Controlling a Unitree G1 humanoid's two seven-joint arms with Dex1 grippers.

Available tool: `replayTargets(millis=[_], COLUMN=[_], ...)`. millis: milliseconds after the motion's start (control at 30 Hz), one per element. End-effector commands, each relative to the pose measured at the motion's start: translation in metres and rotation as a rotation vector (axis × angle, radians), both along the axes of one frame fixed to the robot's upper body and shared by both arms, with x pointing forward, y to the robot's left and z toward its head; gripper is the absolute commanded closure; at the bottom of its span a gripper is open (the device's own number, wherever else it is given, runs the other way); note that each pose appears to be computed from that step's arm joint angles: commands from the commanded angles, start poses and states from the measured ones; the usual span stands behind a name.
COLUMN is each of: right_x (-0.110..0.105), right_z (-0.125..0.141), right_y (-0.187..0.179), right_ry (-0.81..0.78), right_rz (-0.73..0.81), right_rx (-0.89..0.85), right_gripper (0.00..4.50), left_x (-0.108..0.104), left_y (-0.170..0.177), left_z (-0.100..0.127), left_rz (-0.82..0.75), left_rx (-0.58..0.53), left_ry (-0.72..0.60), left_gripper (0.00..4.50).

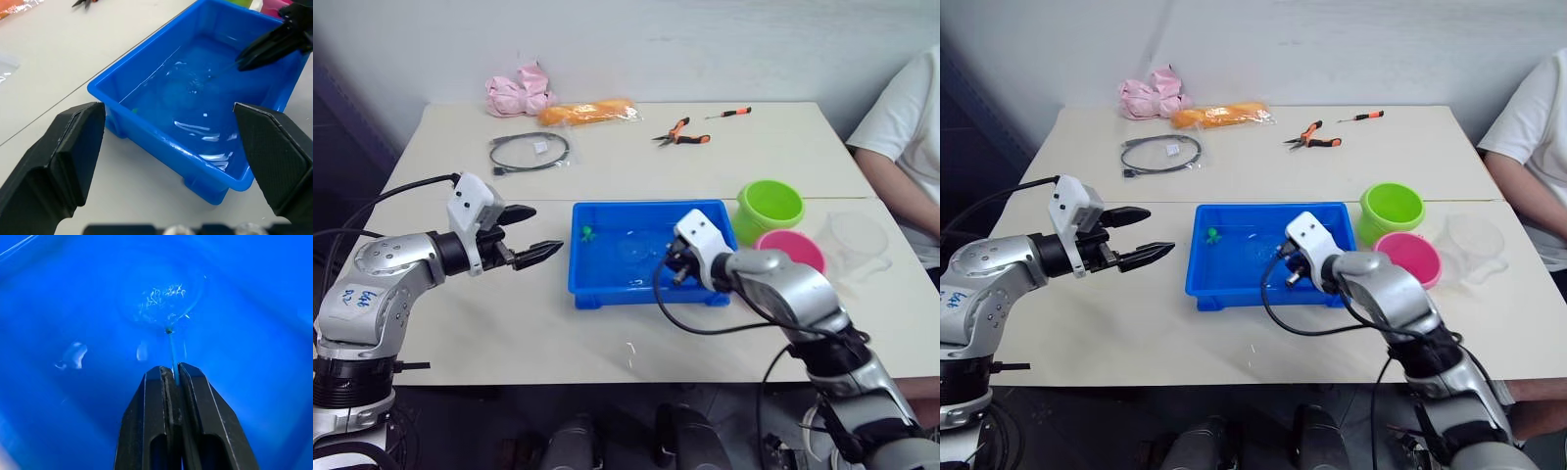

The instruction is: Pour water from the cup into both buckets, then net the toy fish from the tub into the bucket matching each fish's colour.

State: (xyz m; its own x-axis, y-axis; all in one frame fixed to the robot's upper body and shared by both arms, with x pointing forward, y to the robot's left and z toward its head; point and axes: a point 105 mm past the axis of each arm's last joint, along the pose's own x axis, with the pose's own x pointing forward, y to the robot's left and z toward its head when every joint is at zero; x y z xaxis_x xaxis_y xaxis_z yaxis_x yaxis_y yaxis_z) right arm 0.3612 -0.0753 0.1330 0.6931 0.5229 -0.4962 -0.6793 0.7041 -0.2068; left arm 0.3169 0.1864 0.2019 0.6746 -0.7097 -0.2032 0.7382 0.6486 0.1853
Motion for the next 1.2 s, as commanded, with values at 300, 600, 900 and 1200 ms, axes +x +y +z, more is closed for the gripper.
replayTargets(millis=[300, 600, 900, 1200], right_x=[0.021, 0.014, -0.002, -0.038], right_z=[0.012, 0.028, 0.041, 0.058], right_y=[0.047, 0.061, 0.022, -0.021], right_ry=[-0.050, -0.080, -0.042, 0.024], right_rz=[0.062, 0.143, 0.149, 0.166], right_rx=[0.115, 0.220, 0.252, 0.311], right_gripper=[4.50, 4.50, 4.50, 4.50], left_x=[0.001, 0.002, 0.000, -0.011], left_y=[-0.001, -0.002, -0.009, -0.035], left_z=[0.004, 0.004, 0.001, 0.010], left_rz=[0.003, 0.003, -0.046, -0.234], left_rx=[0.007, 0.011, 0.013, -0.083], left_ry=[-0.045, -0.058, -0.056, -0.105], left_gripper=[0.04, 0.04, 0.04, 0.04])
